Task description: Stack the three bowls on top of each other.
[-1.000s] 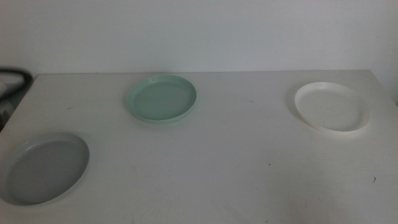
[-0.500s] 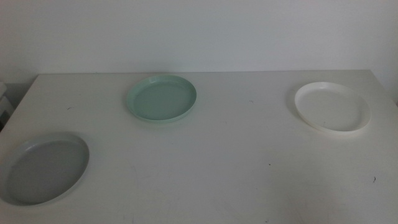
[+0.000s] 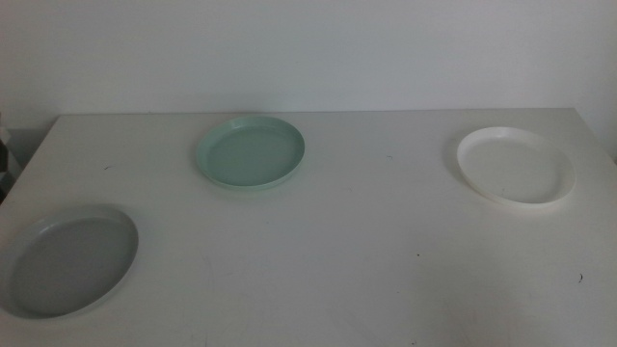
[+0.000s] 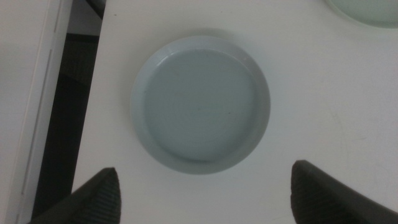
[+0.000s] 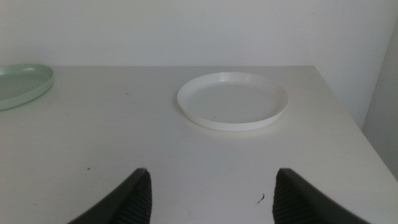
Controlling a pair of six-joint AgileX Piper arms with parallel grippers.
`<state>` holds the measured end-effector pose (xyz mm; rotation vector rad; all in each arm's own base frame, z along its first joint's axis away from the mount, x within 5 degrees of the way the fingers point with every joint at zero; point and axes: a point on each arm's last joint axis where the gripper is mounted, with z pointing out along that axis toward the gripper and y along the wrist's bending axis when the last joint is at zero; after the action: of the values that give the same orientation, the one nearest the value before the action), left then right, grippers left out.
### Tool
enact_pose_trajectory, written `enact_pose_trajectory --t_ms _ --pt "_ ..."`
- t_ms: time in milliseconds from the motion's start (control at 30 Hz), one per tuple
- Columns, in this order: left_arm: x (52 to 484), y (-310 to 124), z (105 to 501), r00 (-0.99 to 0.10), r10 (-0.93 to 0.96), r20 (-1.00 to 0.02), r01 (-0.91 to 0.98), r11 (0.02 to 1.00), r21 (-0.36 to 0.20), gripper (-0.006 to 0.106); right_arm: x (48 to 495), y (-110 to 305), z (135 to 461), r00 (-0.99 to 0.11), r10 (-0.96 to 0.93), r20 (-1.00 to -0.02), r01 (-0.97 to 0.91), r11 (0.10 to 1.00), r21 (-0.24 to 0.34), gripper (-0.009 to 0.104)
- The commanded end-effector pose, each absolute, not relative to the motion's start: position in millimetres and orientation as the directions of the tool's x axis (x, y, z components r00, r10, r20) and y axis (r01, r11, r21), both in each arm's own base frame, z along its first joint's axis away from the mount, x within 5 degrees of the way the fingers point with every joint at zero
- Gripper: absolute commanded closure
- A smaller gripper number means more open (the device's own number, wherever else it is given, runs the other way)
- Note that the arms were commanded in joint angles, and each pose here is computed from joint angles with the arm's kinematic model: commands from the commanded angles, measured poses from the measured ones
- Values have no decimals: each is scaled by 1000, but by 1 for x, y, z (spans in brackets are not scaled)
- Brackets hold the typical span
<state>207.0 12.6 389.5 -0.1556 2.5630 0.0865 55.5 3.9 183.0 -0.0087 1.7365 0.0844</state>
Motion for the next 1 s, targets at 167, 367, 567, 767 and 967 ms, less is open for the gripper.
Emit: enact_pose_trajectory --t_ms 167,367,567,767,967 --pt "220 9 393 -835 -49 -548 -68 998 15 -5 54 3 193 -63 26 -998 -49 998 30 45" --pt "242 29 385 -876 -42 -481 -64 997 30 -5 54 3 193 -63 26 -998 -49 998 30 45" --pt "262 61 366 -905 -23 -424 -37 999 25 -5 54 3 193 -63 26 -998 -49 998 30 45" --pt "279 97 337 -927 6 -375 26 999 -47 -5 54 3 193 -63 26 -998 -49 998 30 45" --pt "299 122 308 -924 37 -380 62 997 -55 -5 54 3 193 -63 26 -998 -49 998 30 45"
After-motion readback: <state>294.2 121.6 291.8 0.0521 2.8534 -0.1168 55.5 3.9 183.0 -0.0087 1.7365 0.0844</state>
